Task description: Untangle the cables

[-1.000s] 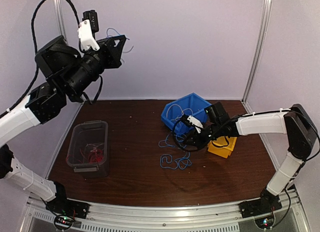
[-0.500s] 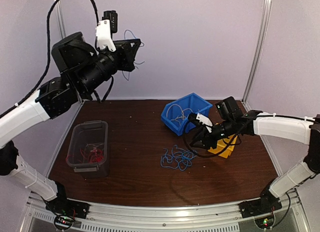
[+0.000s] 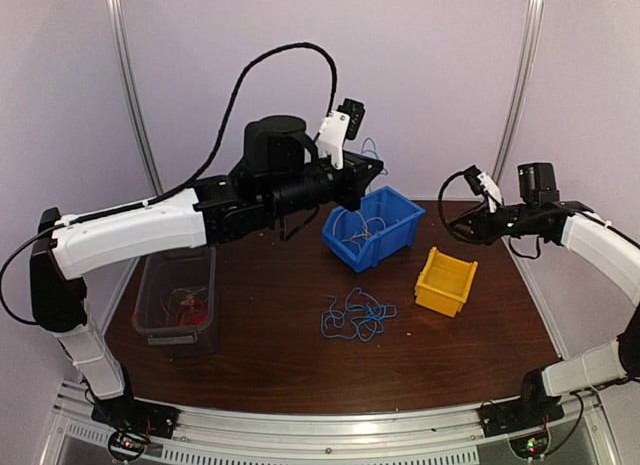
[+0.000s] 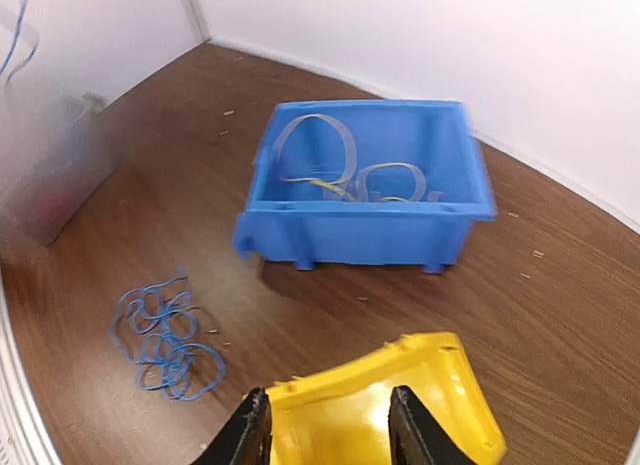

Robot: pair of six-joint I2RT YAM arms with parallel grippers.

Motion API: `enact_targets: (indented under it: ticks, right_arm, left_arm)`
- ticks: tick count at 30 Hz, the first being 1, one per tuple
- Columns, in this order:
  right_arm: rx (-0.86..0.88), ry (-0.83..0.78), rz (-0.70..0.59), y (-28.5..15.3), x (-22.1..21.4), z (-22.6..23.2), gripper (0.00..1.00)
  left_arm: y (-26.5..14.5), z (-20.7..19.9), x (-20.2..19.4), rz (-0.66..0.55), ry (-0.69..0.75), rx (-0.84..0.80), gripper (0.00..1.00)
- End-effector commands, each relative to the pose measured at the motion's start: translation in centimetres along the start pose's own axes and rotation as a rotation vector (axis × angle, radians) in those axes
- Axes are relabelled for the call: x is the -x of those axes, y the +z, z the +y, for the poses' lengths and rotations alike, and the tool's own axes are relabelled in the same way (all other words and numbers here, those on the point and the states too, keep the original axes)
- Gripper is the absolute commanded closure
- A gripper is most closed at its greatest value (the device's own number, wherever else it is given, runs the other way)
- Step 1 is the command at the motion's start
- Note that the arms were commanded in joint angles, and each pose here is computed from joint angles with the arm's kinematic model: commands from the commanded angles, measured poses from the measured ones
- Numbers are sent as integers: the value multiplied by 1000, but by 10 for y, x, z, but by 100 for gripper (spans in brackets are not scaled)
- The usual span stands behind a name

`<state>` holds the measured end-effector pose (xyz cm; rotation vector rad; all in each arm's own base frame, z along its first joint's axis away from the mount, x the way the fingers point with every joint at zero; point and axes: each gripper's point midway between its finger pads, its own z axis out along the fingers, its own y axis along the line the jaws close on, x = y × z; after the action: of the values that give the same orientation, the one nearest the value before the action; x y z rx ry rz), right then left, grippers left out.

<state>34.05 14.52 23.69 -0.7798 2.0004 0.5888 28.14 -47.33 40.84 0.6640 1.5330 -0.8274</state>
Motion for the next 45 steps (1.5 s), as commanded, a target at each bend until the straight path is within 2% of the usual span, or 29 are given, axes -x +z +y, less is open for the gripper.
enact_targets:
  ticks: [1, 5, 15, 23, 25, 26, 29, 33, 38, 45]
  right_arm:
    - [-283, 157, -113, -52, 9, -86, 59]
    - [-378, 225, -161, -85, -2, -123, 59]
    - [-397, 217, -204, -90, -9, -118, 59]
    - [-376, 221, -203, -86, -16, -115, 59]
    - [-365, 218, -203, -85, -16, -113, 59]
    - [-359, 215, -204, -84, -15, -112, 59]
    - [-340, 208, -201, -82, -16, -109, 59]
    - [-308, 191, -193, -77, -18, -102, 59]
    - [-199, 63, -122, -52, -18, -64, 60]
    - [-5, -168, 54, 7, -36, 15, 61]
  left_arm:
    - [29, -35, -5, -22, -51, -184, 100]
    - [63, -50, -31, 17, -66, -260, 100]
    - [130, -72, -99, 93, -171, -381, 100]
    - [173, -81, -208, 261, -337, -448, 100]
    - [177, -83, -227, 308, -359, -460, 68]
    - [178, -81, -233, 326, -359, -448, 55]
    - [175, -68, -219, 327, -331, -397, 42]
    - [155, -52, -168, 256, -270, -356, 36]
    - [120, -40, -117, 188, -170, -297, 35]
    - [63, -2, -103, 188, -108, -100, 36]
